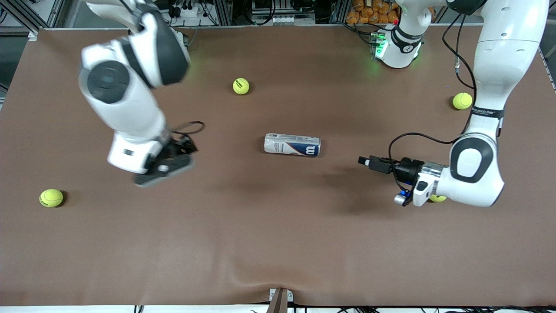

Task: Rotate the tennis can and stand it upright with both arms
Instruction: 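Lay the can down, open the right gripper while the left gripper reaches it, then grasp the can's open end with the left gripper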

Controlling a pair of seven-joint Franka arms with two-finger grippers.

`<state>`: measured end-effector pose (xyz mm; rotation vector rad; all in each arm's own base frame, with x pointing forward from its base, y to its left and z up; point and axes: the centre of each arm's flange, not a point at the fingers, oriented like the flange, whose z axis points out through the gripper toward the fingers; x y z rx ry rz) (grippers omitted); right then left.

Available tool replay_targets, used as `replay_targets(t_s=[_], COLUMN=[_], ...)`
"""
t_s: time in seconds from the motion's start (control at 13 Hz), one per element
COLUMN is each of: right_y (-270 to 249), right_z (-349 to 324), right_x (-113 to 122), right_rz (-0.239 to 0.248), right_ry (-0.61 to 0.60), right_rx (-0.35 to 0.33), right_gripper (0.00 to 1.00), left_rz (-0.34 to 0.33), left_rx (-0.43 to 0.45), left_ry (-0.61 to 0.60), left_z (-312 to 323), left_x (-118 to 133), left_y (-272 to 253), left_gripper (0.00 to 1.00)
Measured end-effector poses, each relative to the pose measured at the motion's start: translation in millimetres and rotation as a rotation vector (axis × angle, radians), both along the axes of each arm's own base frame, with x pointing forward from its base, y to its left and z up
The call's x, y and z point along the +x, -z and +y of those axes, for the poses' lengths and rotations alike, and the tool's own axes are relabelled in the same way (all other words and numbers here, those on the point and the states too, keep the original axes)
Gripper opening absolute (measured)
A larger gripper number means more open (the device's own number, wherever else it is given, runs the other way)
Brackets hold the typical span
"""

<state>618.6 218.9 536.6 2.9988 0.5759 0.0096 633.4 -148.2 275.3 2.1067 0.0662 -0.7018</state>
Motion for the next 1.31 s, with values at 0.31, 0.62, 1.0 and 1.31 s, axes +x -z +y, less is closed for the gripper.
replay_targets(t_s=[0.31,0.62,1.0,1.31], right_y=[-30.9,-71.7,-125.4,-140.7], right_z=[-140.5,-253.3,-287.5,-282.0], right_x=[2.0,-32.3,-83.3,-93.9], right_rz=[0.081,0.138,0.147,0.127], right_ry=[0.239,0.427,0.489,0.478], right_rx=[0.033,0.057,0.079,0.084], right_gripper=[1.00,1.00,1.00,1.00], left_rz=[-0.128,-0.173,-0.217,-0.256], left_rx=[0.003,-0.121,-0.159,-0.208], left_ry=[0.068,0.005,-0.055,-0.109], left_z=[-49.3,-40.4,-57.2,-74.0], left_x=[-20.4,-49.8,-70.0,-81.8], left_y=[34.3,78.9,96.6,120.6], left_gripper=[1.00,1.00,1.00,1.00])
